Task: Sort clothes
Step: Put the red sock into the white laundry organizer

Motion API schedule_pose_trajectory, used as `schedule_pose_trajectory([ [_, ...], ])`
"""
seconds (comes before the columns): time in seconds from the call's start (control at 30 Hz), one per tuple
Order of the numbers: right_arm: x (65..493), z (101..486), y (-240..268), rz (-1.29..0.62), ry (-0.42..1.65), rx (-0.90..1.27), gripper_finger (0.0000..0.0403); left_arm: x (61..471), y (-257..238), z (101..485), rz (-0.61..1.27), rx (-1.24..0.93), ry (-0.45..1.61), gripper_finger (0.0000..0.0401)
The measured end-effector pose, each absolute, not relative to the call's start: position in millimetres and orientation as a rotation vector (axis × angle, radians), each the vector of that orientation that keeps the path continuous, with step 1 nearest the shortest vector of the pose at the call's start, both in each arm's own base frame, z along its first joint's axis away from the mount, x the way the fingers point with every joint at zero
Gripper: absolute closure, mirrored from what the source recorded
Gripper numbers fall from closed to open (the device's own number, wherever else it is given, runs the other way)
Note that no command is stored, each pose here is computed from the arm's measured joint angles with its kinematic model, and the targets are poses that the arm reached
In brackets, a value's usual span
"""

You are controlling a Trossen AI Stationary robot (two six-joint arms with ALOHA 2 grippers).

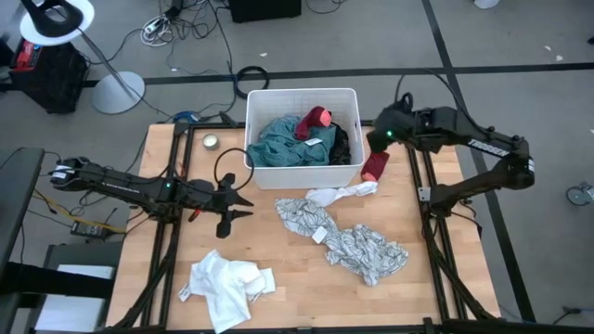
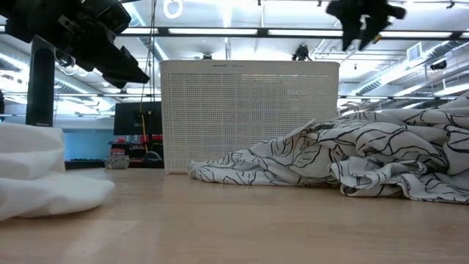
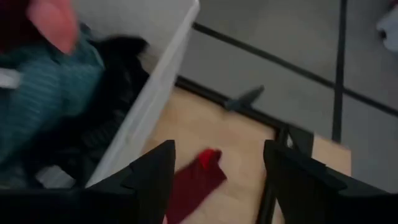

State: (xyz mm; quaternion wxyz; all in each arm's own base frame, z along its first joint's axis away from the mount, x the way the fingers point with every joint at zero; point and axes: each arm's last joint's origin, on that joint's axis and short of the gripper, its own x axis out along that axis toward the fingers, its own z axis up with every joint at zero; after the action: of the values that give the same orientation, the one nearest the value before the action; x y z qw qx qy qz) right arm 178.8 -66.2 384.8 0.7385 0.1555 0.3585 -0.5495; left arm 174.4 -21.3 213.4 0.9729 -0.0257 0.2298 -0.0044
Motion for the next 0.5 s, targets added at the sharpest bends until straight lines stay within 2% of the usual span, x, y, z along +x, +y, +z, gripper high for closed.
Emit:
schedule_pose_trajectory([
  [0.27, 156, 331, -69, -1.342, 0.819, 0.467, 0.0113, 174, -21, 213, -0.006, -0.064, 0.463, 0.0275],
  [0.5, 159, 285, -78, -1.342, 0.830, 0.552, 0.0088, 174, -21, 213, -0.006, -0.064, 0.463, 0.0275],
])
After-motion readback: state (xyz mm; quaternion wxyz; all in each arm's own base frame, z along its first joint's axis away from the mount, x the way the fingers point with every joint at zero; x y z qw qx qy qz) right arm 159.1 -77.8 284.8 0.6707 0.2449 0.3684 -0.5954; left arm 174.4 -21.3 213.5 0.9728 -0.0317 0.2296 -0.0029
